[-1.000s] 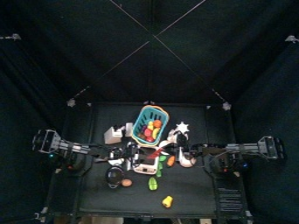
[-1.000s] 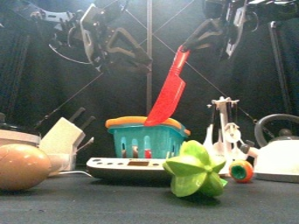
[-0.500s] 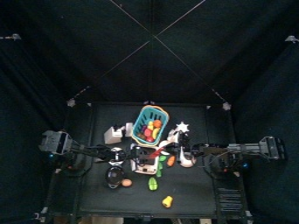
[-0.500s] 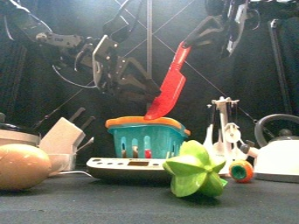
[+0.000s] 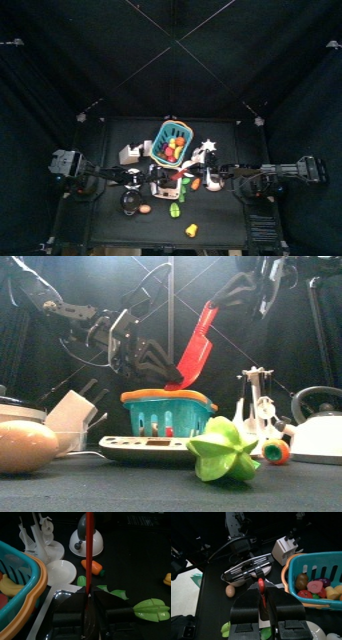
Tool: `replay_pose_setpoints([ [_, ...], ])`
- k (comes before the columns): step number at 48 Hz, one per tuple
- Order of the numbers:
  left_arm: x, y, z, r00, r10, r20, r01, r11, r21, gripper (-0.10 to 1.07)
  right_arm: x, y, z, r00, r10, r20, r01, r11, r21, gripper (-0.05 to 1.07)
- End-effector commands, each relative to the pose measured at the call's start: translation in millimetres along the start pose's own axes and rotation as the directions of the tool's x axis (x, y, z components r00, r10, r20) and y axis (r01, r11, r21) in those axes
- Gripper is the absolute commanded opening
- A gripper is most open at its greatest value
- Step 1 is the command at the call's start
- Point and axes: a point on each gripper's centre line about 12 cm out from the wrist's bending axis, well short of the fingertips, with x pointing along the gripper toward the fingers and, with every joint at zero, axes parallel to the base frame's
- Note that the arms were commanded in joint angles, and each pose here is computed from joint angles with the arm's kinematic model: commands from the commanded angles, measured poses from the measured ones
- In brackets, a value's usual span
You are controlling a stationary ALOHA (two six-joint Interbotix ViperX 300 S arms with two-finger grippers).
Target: Grab knife
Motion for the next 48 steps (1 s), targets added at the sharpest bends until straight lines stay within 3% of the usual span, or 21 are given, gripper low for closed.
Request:
replay_pose_setpoints([
  [1,0,0.6,9.3,0.999,0.004,0.032,-0.004,1.000,-0.005,0.41,-4,2,5,1.000,0.011,0.018,-0.012,1.000,0.017,0.24],
  [8,-7,1.1,17.0,0.998,0.001,0.055,-0.001,1.000,-0.004,0.31,-3,1,-9,1.000,0.011,-0.018,-0.010,0.998,0.067,0.24],
  [18,-28,4.4,33.6,0.994,-0.004,0.109,0.006,1.000,-0.013,0.31,-4,7,-33,0.996,0.024,-0.089,-0.011,0.990,0.140,0.24],
  [30,-47,7.6,42.0,0.990,-0.005,0.144,0.008,1.000,-0.025,0.31,-5,13,-40,0.991,0.014,-0.137,0.005,0.991,0.135,0.24],
  [48,-54,23.0,53.1,0.984,0.030,0.178,-0.025,0.999,-0.034,0.31,-4,17,-71,0.960,-0.027,-0.280,0.079,0.981,0.175,0.24],
])
